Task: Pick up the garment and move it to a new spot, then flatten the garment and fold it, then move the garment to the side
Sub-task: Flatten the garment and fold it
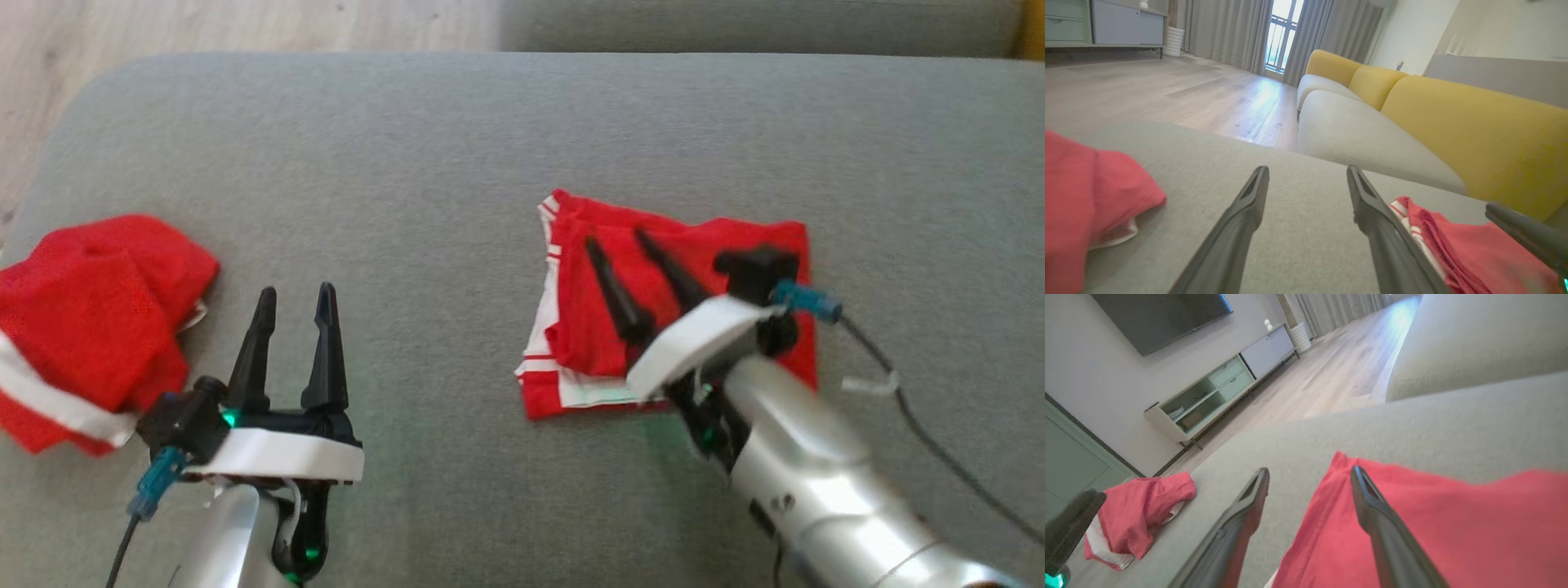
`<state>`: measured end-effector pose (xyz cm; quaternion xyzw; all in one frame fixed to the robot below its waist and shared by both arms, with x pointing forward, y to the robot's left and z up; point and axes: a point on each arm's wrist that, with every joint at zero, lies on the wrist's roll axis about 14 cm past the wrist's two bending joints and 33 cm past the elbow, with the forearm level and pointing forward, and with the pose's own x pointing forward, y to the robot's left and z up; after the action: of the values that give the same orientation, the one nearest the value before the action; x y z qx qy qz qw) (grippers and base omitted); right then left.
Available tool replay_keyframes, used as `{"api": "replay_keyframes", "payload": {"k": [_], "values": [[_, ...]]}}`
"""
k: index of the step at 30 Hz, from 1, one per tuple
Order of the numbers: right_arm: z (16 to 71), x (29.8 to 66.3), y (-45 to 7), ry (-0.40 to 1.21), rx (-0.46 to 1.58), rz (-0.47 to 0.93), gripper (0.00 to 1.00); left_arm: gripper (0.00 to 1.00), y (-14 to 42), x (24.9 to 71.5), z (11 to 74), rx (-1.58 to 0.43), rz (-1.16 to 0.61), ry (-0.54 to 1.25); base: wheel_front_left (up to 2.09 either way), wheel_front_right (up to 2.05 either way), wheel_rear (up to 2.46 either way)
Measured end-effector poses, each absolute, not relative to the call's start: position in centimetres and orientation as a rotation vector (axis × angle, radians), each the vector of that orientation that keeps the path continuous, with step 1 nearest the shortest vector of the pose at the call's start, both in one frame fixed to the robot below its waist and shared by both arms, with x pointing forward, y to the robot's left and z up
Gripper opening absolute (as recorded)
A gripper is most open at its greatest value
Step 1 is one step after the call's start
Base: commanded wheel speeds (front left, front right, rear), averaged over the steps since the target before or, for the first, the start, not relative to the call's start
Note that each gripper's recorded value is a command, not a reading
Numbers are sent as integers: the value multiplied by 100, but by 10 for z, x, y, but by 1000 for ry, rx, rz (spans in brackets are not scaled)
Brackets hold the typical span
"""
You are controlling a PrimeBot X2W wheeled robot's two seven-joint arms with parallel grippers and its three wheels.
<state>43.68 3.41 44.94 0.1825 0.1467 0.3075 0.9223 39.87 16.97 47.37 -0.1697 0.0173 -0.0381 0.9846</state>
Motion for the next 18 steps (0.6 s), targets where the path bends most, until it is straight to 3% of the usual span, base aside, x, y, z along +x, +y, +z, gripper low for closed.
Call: {"api": "replay_keyframes", "payload": {"k": [7, 18], "values": [[484, 465, -33, 99, 140, 486, 100, 100, 145, 411, 500, -370, -155, -38, 0, 0, 0], [479, 435, -139, 33, 20, 191, 100, 100, 119, 411, 511, -377, -232, -63, 0, 0, 0]]}}
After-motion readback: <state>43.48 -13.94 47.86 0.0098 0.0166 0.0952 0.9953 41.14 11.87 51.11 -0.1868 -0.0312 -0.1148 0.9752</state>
